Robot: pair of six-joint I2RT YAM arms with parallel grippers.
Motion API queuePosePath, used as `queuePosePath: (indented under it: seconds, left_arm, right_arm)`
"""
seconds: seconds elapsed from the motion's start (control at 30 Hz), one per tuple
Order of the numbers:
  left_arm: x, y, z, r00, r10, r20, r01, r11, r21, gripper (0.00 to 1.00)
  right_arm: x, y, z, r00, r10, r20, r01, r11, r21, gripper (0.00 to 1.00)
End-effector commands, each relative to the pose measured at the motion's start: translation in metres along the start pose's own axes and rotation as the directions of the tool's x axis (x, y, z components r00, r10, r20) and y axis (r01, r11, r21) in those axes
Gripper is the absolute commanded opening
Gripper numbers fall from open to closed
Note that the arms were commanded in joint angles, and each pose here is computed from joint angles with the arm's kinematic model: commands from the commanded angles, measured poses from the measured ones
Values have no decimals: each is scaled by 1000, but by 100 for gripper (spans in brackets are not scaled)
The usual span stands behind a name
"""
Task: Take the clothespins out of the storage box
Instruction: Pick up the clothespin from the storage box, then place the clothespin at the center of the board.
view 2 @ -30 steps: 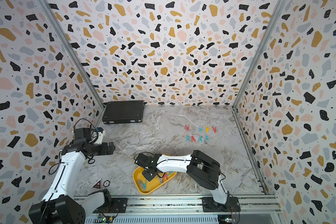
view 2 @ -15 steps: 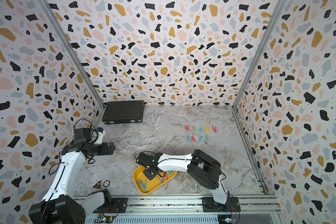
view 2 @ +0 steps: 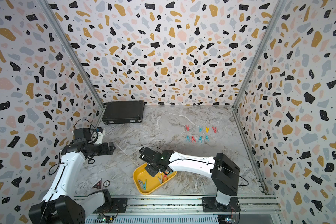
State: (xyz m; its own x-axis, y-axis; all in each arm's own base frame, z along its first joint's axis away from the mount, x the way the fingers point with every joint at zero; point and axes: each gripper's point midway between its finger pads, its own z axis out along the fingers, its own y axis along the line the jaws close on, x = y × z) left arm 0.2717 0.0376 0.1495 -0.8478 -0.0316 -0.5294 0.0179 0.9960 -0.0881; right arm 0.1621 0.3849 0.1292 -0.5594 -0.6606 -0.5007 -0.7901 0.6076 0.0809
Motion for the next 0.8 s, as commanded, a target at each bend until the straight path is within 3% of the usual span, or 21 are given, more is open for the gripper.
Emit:
queuePosePath:
  seconds: [0.0, 0.23, 0.43, 0.77]
  left_arm:
    - [-3, -2, -2, 1000, 5, 20, -5, 1000, 18, 100]
    - [-1, -4, -1, 1000, 6, 10, -6, 999, 32, 100]
    - [-1, -9, -1, 1000, 8, 10, -9, 998, 57, 100]
    - [0, -13, -1, 1000, 10, 10, -11, 997, 79, 100]
  right_arm:
    - [3, -21, -27, 1000, 8, 11, -9, 999, 51, 0]
    - [14, -86, -54, 991, 132, 33, -135, 983, 124, 0]
    - [44, -145, -64, 967, 255, -15, -248, 951, 184, 0]
    - [99, -242, -69, 859, 510, -51, -469, 823, 321, 0]
